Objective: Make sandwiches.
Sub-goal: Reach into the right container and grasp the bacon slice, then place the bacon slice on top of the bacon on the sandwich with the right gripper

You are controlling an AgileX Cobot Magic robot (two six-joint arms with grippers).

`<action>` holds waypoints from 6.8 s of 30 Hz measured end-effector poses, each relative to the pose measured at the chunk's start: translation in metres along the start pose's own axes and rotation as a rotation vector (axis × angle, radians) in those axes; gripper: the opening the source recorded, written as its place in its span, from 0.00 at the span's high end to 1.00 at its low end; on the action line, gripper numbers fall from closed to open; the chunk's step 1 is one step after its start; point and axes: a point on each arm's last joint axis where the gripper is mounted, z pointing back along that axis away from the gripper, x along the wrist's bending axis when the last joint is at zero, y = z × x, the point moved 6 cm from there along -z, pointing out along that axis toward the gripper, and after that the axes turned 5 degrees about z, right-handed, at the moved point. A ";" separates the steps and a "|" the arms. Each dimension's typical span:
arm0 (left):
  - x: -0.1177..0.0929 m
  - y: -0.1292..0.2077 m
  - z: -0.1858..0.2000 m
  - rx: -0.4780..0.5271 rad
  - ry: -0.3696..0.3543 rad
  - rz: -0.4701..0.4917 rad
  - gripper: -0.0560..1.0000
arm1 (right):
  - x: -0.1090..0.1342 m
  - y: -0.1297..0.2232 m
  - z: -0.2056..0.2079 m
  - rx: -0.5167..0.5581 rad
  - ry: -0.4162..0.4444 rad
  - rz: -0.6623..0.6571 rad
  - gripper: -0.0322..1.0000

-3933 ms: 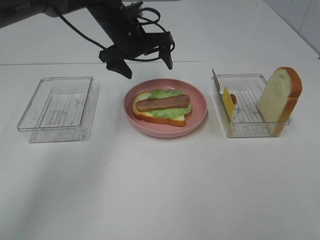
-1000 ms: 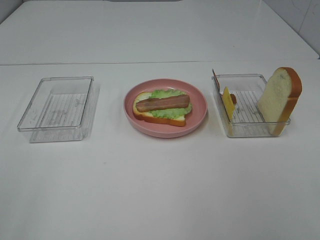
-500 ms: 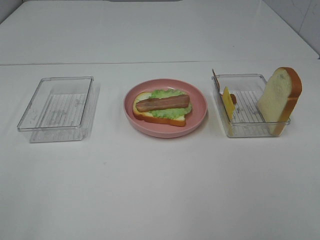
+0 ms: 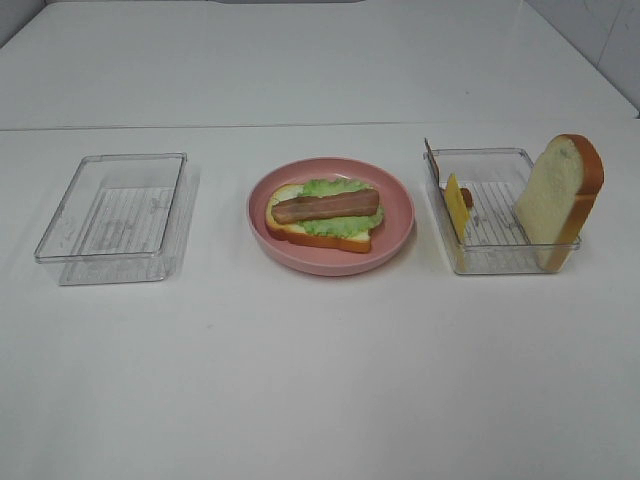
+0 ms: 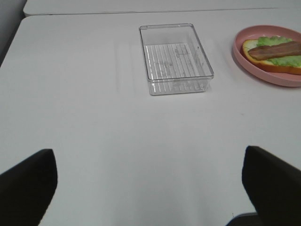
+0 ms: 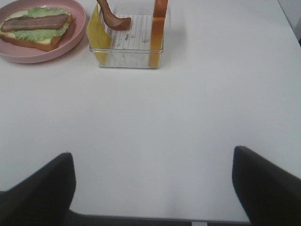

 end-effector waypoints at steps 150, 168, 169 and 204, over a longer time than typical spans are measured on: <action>0.001 0.000 0.001 -0.006 -0.014 0.003 0.01 | 0.069 -0.219 -0.392 0.671 -0.180 0.124 0.12; 0.001 0.000 0.001 -0.006 -0.014 0.003 0.01 | 0.072 -0.192 -0.428 0.691 -0.174 0.128 0.18; 0.001 0.000 0.001 -0.006 -0.014 0.003 0.01 | 0.072 -0.192 -0.428 0.691 -0.174 0.128 0.18; 0.001 0.000 0.001 -0.006 -0.014 0.003 0.01 | 0.055 -0.252 -0.380 0.633 -0.097 0.145 0.95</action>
